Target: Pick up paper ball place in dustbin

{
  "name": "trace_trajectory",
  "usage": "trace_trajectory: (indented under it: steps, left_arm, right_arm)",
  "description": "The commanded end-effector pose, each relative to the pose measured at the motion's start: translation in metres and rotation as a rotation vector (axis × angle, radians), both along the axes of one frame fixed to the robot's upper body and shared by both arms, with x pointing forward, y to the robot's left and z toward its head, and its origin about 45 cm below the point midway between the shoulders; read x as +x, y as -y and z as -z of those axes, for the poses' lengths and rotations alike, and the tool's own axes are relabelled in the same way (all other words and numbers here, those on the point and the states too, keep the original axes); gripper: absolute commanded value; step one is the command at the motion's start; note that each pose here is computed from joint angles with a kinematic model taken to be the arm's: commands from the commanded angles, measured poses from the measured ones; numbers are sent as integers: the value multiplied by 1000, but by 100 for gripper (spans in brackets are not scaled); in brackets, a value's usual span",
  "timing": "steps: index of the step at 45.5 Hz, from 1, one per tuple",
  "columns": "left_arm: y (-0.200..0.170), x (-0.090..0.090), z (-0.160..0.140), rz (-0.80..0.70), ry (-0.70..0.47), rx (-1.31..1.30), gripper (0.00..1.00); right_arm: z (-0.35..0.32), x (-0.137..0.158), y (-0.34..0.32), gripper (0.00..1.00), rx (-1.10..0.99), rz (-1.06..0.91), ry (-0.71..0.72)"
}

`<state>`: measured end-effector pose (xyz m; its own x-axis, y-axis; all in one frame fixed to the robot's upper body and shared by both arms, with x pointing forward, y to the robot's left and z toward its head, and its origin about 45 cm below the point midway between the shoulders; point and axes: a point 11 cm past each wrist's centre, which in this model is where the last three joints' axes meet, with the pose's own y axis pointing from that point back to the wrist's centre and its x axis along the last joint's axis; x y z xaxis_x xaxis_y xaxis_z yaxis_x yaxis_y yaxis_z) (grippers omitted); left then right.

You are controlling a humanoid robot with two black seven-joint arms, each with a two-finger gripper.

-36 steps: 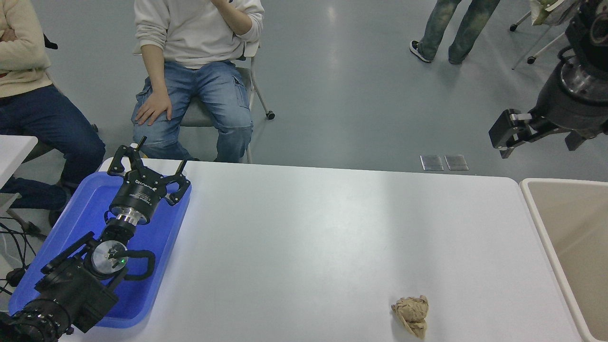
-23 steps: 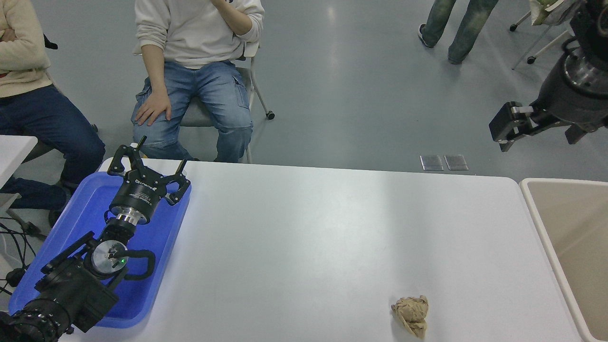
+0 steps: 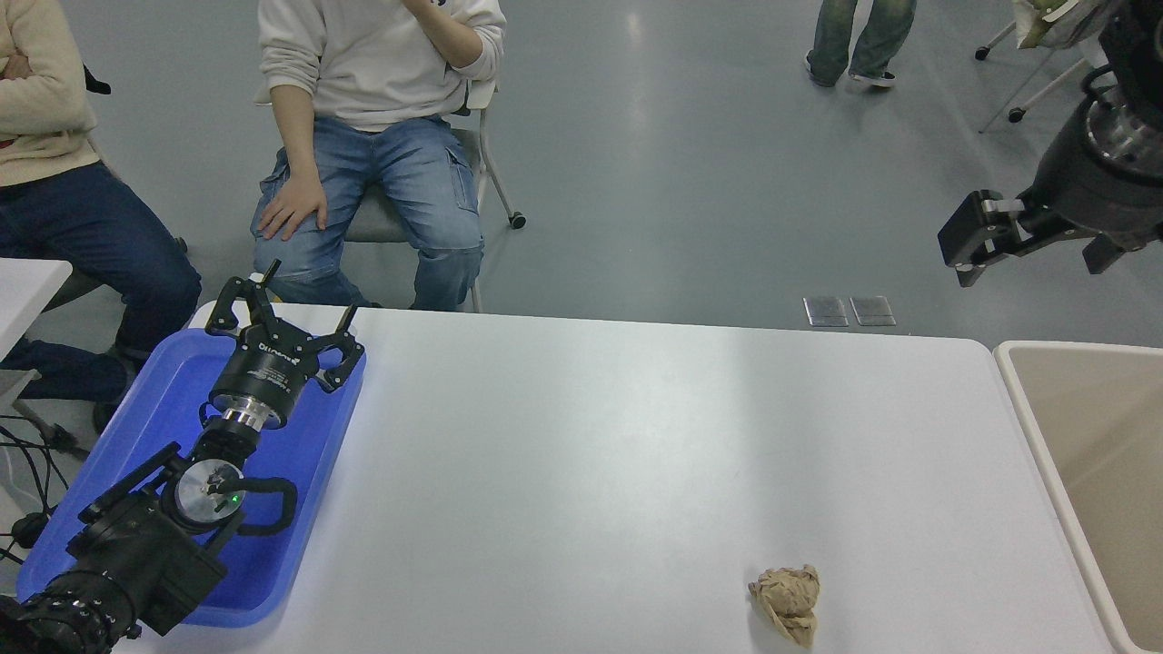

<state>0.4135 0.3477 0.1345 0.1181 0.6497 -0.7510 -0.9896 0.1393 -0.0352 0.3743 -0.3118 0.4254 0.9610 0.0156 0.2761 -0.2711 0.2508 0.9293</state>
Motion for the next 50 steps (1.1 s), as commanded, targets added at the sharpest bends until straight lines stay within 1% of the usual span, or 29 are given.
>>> trace_trajectory:
  steps: [1, 16, 21, 29, 35, 42, 50]
  left_arm:
    - [0, 0, 0, 0, 0, -1, 100]
    - [0, 0, 0, 0, 0, -1, 100]
    - [0, 0, 1, -1, -1, 0, 100]
    - [0, -1, 1, 1, -2, 0, 100]
    - [0, 0, 1, -1, -1, 0, 100]
    - [0, -1, 1, 1, -2, 0, 100]
    - [0, 0, 1, -1, -1, 0, 100]
  right_arm:
    - [4, 0, 1, 100, 1, 3, -9]
    - [15, -2, 5, 100, 3, 12, -38]
    - [22, -2, -5, 100, 65, 15, -47]
    - [52, -7, -3, 100, 82, 31, -120]
    - [56, -9, -1, 100, 90, 40, -129]
    - [75, -14, -2, 100, 104, 44, -177]
    - [120, -26, -14, 100, 151, 21, -285]
